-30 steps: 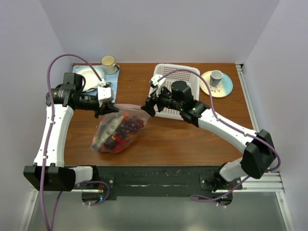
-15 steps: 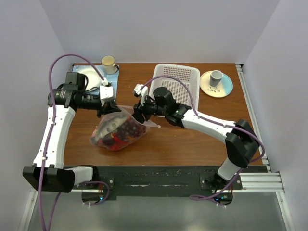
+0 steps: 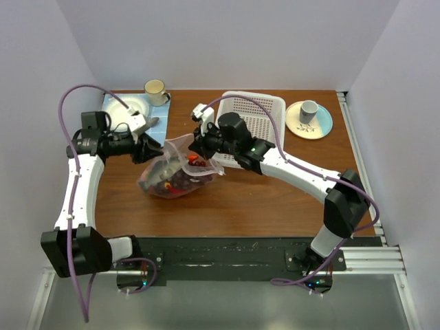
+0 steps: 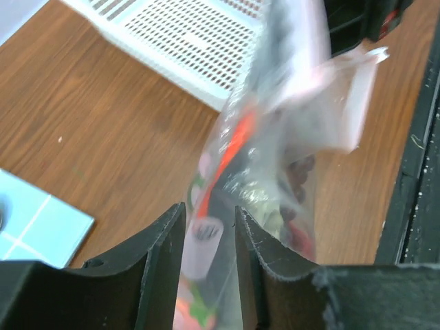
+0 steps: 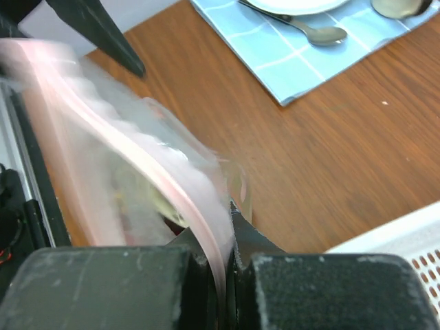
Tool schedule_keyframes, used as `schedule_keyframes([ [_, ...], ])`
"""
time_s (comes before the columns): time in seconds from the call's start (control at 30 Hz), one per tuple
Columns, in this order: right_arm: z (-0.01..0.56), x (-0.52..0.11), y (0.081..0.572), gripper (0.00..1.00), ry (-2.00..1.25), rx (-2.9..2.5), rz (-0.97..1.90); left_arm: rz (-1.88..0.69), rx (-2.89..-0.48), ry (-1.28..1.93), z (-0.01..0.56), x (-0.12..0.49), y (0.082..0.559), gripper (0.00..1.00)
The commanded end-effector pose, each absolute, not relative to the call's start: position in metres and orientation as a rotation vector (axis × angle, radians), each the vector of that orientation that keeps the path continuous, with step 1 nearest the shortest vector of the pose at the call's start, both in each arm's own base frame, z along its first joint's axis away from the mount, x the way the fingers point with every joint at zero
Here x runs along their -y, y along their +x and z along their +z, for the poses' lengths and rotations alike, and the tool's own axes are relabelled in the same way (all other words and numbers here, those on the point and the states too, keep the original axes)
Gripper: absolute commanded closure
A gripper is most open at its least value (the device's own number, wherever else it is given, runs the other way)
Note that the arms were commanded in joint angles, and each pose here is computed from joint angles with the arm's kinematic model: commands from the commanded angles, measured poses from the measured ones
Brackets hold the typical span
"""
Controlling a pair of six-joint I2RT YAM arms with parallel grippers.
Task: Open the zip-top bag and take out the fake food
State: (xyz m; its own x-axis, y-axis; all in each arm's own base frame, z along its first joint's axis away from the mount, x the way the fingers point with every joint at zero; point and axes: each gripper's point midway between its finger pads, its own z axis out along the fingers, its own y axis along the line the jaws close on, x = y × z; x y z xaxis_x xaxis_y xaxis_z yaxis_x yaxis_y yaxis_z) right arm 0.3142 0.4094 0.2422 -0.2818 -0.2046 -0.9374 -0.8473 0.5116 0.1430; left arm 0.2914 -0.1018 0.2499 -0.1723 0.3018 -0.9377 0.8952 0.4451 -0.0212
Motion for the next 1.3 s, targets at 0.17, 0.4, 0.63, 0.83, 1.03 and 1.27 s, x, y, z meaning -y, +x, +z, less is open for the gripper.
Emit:
schedule_keyframes([
  [0.17,0.244,-0.409,0.291,1.00,-0.838,-1.810,0.896,-1.060,-1.588,1.026,0.247,0.110,0.252,0.36],
  [0.4,0.243,-0.443,0.250,1.00,-0.951,-1.794,0.954,-0.922,-1.443,1.029,0.343,0.103,0.264,0.28],
  [0.63,0.251,-0.458,0.238,1.00,-0.983,-1.763,0.981,-0.897,-1.355,1.007,0.388,0.112,0.246,0.24],
  [0.83,0.269,-0.453,0.251,1.00,-0.941,-1.721,0.905,-0.859,-1.577,0.928,0.316,0.087,0.268,0.26],
  [1.03,0.271,-0.433,0.266,1.00,-0.878,-1.740,0.785,-0.986,-1.695,0.686,0.251,0.027,0.302,0.24],
  [1.27,0.250,-0.443,0.235,1.00,-0.984,-1.736,0.948,-1.073,-1.751,0.741,0.204,0.046,0.295,0.04],
])
